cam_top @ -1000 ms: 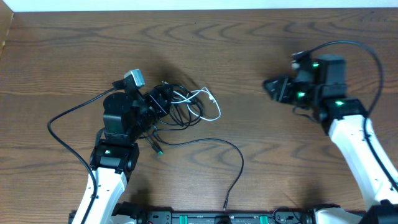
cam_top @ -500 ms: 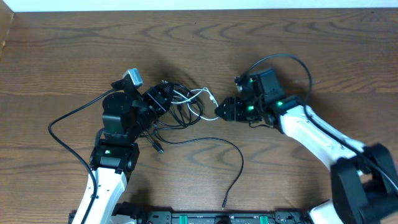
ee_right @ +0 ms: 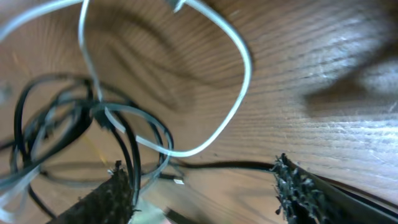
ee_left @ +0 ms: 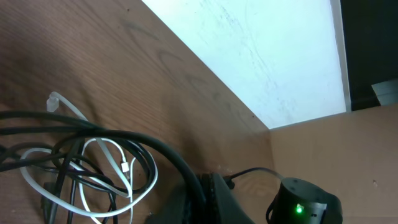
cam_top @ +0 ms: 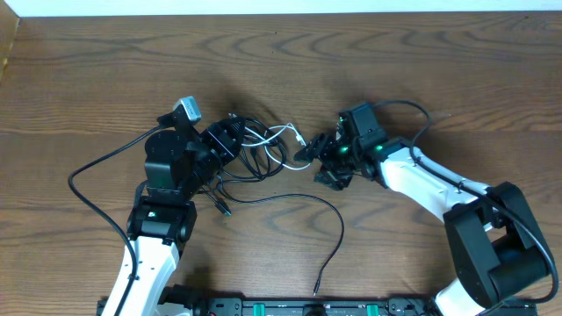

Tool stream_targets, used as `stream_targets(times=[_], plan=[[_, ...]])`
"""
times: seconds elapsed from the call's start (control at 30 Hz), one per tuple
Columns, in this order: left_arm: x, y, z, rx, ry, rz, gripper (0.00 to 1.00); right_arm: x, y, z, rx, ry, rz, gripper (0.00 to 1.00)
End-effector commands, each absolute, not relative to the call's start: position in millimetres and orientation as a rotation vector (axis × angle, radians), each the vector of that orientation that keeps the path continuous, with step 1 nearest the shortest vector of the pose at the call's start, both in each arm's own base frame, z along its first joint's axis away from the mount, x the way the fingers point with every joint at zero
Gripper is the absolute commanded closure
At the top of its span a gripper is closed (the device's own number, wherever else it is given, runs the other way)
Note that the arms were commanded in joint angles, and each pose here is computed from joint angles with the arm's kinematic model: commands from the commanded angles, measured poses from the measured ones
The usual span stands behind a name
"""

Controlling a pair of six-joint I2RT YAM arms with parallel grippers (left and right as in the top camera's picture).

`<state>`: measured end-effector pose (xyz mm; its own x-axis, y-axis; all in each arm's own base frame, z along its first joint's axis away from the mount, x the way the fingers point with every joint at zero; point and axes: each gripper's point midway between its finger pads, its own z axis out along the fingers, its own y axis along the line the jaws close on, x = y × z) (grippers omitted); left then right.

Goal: Untangle cables

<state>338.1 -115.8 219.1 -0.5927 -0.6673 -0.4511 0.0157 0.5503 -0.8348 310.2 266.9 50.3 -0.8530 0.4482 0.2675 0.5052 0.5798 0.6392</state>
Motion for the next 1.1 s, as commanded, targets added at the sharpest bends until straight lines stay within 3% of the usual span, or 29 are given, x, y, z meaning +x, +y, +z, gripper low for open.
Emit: stream_targets(times=[0.0,0.2,0.43,0.53,0.6,0.73,0.9,1.07], plan=[[339.6,-117.8,229.2,-0.508,1.961,-1.099,0.92,311.4,271.3,37.5,-1.115,-2.628,-1.047,0.35],[339.5,-117.9,229.2,-0.507,1.961,-1.1,0.92,320.3,290.9,34.4,-1.205,-2.573,-1.11,0.36],[339.3,-118.1,229.2,-0.506,1.962,-1.102,0.92,320.1,294.3,18.0,-1.273,-2.589,-1.058,0.47],[339.3,-118.1,229.2,-0.506,1.962,-1.102,0.92,320.1,294.0,15.6,-1.277,-2.596,-1.05,0.67],[339.3,-118.1,229.2,-0.506,1.962,-1.102,0.92,321.1,293.1,15.1,-1.266,-2.616,-1.05,0.75],[339.3,-118.1,229.2,-0.506,1.962,-1.102,0.92,321.1,292.9,14.9,-1.258,-2.623,-1.05,0.82],[339.3,-118.2,229.3,-0.506,1.962,-1.102,0.92,321.1,292.7,14.3,-1.201,-2.668,-1.054,0.99],[339.3,-118.1,229.2,-0.506,1.962,-1.102,0.92,324.5,289.5,13.2,-1.024,-2.824,-1.062,0.99]])
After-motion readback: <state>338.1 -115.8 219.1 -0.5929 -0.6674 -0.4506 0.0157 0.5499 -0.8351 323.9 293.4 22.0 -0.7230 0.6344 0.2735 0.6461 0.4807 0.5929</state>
